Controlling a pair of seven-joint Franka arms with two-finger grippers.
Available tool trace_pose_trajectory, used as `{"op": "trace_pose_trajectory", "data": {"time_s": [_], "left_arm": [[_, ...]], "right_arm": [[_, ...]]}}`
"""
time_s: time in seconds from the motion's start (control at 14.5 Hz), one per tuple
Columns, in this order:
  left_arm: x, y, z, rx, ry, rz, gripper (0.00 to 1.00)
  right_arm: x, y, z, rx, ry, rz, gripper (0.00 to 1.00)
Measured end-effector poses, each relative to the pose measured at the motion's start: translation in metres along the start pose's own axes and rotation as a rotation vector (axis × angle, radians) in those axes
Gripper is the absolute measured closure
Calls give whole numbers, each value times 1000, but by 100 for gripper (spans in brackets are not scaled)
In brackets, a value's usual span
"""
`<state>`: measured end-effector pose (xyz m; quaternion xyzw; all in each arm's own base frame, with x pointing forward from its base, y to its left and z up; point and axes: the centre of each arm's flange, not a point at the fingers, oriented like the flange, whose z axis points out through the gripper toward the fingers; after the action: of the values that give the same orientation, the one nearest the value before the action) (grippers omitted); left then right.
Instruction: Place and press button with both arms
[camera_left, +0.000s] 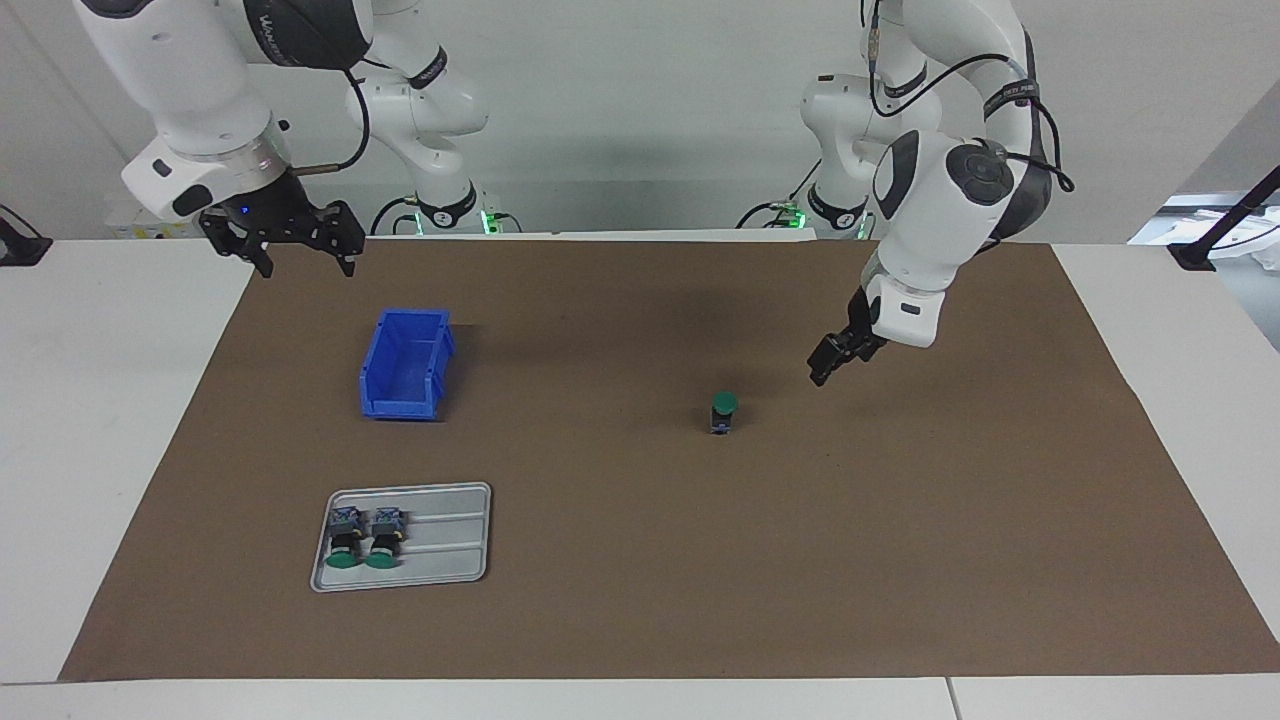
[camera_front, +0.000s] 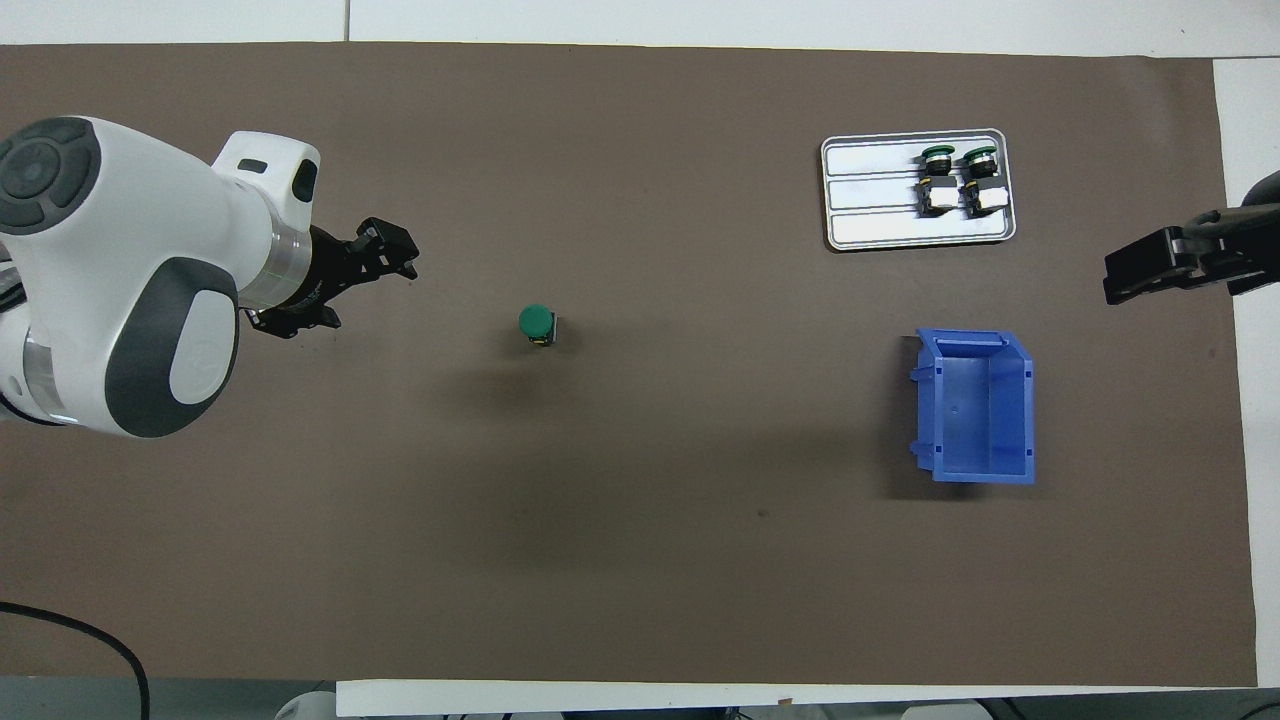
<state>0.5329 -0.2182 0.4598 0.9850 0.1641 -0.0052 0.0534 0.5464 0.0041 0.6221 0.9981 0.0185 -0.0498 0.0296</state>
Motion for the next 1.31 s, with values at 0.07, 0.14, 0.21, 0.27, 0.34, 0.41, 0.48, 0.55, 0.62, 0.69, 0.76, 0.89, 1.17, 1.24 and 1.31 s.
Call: {"op": "trace_pose_trajectory", "data": {"time_s": [0.07,0.14,0.21,0.27,0.34,0.41,0.48,0.55,0.62,0.69,0.76,0.89,1.17,1.24,1.31], "left_arm": [[-2,2,0,7,0,49,2],[-4,4,0,10,0,84,4],[-5,5,0,11,-1,107,4],[-7,8,1,13,-4,127,13],[-9,13,3,21,-15,140,29],[-11,20,4,38,-40,151,39],[-11,28,4,57,-64,158,51],[-10,38,3,68,-79,162,63],[-10,50,3,73,-83,164,71],[-14,62,8,77,-85,164,71],[-21,76,17,86,-92,167,77],[-34,103,38,103,-102,168,79],[-45,128,63,121,-114,187,87],[-45,131,69,125,-115,185,87],[-45,133,73,125,-114,183,91]], "right_arm": [[0,0,0,0,0,0,1],[0,0,0,0,0,0,1],[0,0,0,0,0,0,1],[0,0,0,0,0,0,1],[0,0,0,0,0,0,1],[0,0,0,0,0,0,1],[0,0,0,0,0,0,1],[0,0,0,0,0,0,1],[0,0,0,0,0,0,1],[0,0,0,0,0,0,1],[0,0,0,0,0,0,1],[0,0,0,0,0,0,1],[0,0,0,0,0,0,1],[0,0,0,0,0,0,1],[0,0,0,0,0,0,1]]}}
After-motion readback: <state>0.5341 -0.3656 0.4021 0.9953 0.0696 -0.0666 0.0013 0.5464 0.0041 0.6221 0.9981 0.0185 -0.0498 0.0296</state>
